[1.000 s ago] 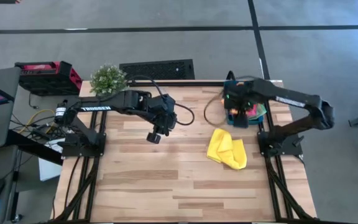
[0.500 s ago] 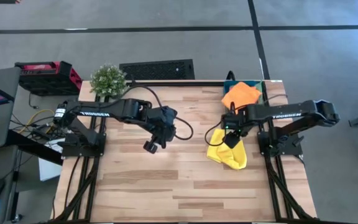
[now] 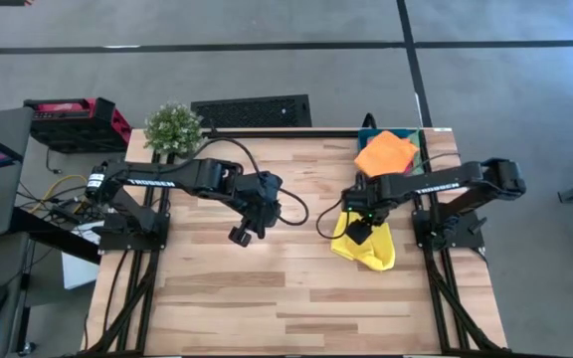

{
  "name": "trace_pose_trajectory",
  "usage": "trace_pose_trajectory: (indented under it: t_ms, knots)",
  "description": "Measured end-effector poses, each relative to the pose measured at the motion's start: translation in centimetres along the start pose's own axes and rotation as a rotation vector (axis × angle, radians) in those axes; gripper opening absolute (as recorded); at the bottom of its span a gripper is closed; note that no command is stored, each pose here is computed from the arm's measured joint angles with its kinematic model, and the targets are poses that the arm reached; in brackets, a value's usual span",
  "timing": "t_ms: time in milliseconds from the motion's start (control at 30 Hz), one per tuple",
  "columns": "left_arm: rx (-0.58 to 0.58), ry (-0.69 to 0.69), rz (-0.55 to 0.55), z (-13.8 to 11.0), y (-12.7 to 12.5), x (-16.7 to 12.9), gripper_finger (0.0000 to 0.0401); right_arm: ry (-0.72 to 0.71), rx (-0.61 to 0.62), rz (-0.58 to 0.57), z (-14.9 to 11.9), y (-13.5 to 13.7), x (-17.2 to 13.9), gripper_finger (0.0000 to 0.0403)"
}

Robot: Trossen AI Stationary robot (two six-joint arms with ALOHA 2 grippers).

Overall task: Fold microfiber towels
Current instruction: Fold the yellow microfiber towel on the table

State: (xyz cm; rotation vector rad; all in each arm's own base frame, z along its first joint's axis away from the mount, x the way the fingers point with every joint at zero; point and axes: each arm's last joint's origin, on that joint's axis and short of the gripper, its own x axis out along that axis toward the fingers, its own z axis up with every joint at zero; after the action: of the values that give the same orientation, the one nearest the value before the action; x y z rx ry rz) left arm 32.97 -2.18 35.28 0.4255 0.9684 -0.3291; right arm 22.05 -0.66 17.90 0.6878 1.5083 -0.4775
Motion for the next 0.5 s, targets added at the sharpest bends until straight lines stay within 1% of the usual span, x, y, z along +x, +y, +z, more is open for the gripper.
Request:
trace_pose_trajectory:
  t_ms: [133,200,500]
  knots:
    - [0.0,0.001,0.0,0.0,0.0,0.0,0.0128,0.053,0.007,-0.049,0.2,0.0,1.0,0.0234]
    - [0.001,0.001,0.0,0.0,0.0,0.0,0.0128,0.07,-0.009,-0.065,0.2,-0.1,1.3,0.0234]
    - [0.001,0.001,0.0,0.0,0.0,0.0,0.0128,0.038,-0.033,-0.059,0.4,0.0,1.2,0.0234]
